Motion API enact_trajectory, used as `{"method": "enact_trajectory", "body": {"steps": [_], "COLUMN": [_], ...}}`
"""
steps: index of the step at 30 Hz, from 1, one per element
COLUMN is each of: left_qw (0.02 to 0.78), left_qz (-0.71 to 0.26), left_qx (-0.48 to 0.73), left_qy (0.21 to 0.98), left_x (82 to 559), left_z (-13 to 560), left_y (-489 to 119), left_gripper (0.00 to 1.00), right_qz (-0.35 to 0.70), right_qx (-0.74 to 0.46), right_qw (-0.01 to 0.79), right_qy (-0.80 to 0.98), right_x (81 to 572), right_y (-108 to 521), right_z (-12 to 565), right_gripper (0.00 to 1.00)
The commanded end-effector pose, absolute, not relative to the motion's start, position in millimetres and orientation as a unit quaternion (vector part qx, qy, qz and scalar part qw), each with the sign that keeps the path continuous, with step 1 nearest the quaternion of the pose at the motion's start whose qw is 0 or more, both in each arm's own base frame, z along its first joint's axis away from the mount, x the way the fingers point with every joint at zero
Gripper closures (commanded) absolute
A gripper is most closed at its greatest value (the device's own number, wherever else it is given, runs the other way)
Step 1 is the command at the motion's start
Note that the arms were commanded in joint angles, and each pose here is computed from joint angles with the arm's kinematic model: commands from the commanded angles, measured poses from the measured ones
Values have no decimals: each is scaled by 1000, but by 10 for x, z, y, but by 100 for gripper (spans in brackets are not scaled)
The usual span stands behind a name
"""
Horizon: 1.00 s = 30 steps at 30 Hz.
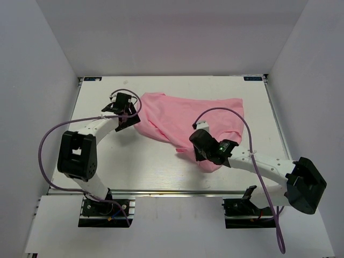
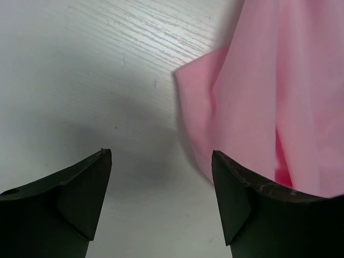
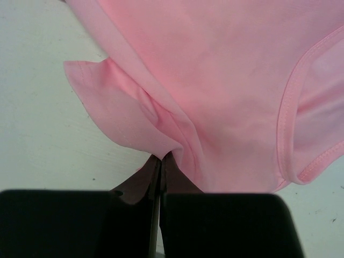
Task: Fold and stack the t-shirts
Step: Flatten out the tshirt
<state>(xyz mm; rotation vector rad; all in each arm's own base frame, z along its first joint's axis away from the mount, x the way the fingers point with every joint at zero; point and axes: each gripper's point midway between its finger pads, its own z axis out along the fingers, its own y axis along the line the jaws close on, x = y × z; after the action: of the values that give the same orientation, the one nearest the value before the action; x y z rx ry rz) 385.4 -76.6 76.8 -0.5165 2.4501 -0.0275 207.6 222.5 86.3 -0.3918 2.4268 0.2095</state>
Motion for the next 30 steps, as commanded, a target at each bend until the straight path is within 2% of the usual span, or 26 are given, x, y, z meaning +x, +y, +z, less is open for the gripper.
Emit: {"method": "enact_trajectory", "body": {"steps": [1,4,13,15,17,19,20,21,25,30], "left_qw": [327,320,314,319,320,320,324,323,347,477], "left_qz": [-35,-33,-46,-53,-65,-80,-89,-108,-137,-164], "left_qx": [-208,-213,-209,-207,-204,-195,-188,-182,-147,-128], "left_qy": [921,923,925,923,923,924,923,922,916,854], "left_x": [4023,4055,4237,4276,4283,4259,4275,4272,4298,4287], "left_z": [818,699,390,379,368,306,325,318,596,1821], "left_y": [-820,-832,-931,-957,-998,-1047,-1116,-1183,-1272,-1189], "left_gripper": [16,20,22,25,35,67,87,100,100,100], "right_qz": [89,86,99,103,101,102,103,108,92,50], "right_qx": [-147,-149,-144,-140,-138,-135,-136,-137,-120,-66], "right_qw": [341,338,327,327,327,327,328,336,367,439], "right_qy": [924,925,929,929,929,930,929,926,918,894], "right_x": [2122,2134,2139,2128,2126,2129,2130,2140,2237,2467], "right_y": [2216,2196,2187,2195,2166,2153,2152,2157,2042,1765], "right_z": [965,952,947,950,942,943,951,1018,1264,1892], "right_gripper": [100,100,100,100,100,100,100,100,100,100]}}
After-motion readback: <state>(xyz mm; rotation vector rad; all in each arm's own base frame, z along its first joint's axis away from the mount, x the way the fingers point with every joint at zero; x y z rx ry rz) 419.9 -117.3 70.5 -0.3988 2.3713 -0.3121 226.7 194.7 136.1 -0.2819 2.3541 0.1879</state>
